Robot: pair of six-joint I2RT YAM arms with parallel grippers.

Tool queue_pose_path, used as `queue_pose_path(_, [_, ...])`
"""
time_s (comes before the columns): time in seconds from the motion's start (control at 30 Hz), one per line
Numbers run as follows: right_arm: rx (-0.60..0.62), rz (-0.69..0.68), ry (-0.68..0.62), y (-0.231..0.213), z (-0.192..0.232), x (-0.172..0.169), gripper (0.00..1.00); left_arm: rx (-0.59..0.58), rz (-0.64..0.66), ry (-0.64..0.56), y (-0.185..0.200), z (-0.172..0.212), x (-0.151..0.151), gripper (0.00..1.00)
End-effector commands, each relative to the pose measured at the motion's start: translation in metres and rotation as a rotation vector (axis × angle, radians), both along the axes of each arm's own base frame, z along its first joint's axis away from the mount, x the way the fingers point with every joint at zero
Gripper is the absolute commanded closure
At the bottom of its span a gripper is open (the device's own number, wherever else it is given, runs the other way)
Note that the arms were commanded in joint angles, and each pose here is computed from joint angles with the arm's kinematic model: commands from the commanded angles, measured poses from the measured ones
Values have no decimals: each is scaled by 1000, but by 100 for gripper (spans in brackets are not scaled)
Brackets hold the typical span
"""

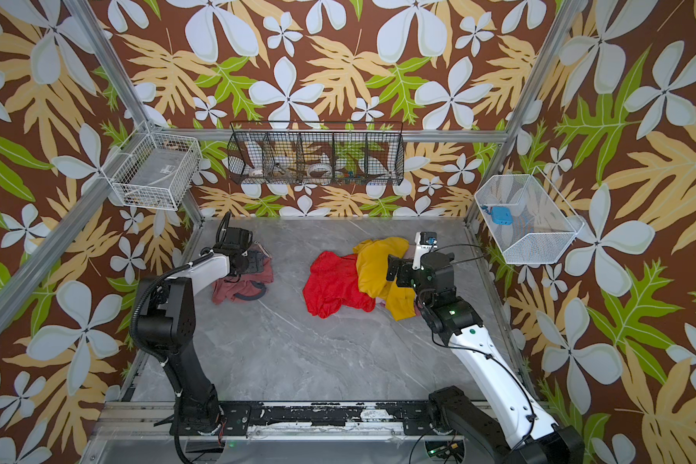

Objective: Pick out a specific cloth from the pile
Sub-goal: 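Open the left gripper and lift away while the right gripper withdraws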

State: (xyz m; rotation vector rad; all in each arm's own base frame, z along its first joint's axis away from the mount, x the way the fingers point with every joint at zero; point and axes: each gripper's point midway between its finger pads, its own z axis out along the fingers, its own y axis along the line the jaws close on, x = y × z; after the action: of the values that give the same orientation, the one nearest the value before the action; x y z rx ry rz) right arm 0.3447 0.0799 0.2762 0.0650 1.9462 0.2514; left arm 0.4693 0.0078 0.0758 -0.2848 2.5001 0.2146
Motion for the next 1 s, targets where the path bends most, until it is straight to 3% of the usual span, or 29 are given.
queue_pose_path(0.0, [-8,5,-35,0,8,1,0,16,21,-44,2,11,1,0])
queue_pose_path(0.17, [-26,-1,-38,-4,9,-1,1,33,34,-80,0,25,-7,0])
queue_pose_path(0.47, [-66,-24,-60,-25,6,-7,0,-44,62,-189,-12,55,-27,0])
queue_pose_path(0.7, [-120,11,-68,-26,-29,-12,1,-91,72,-284,-23,72,-50,0])
queue_pose_path(0.97, [-206,-195,-191,-68,-65,-30,0,-122,92,-374,-22,77,-75,0])
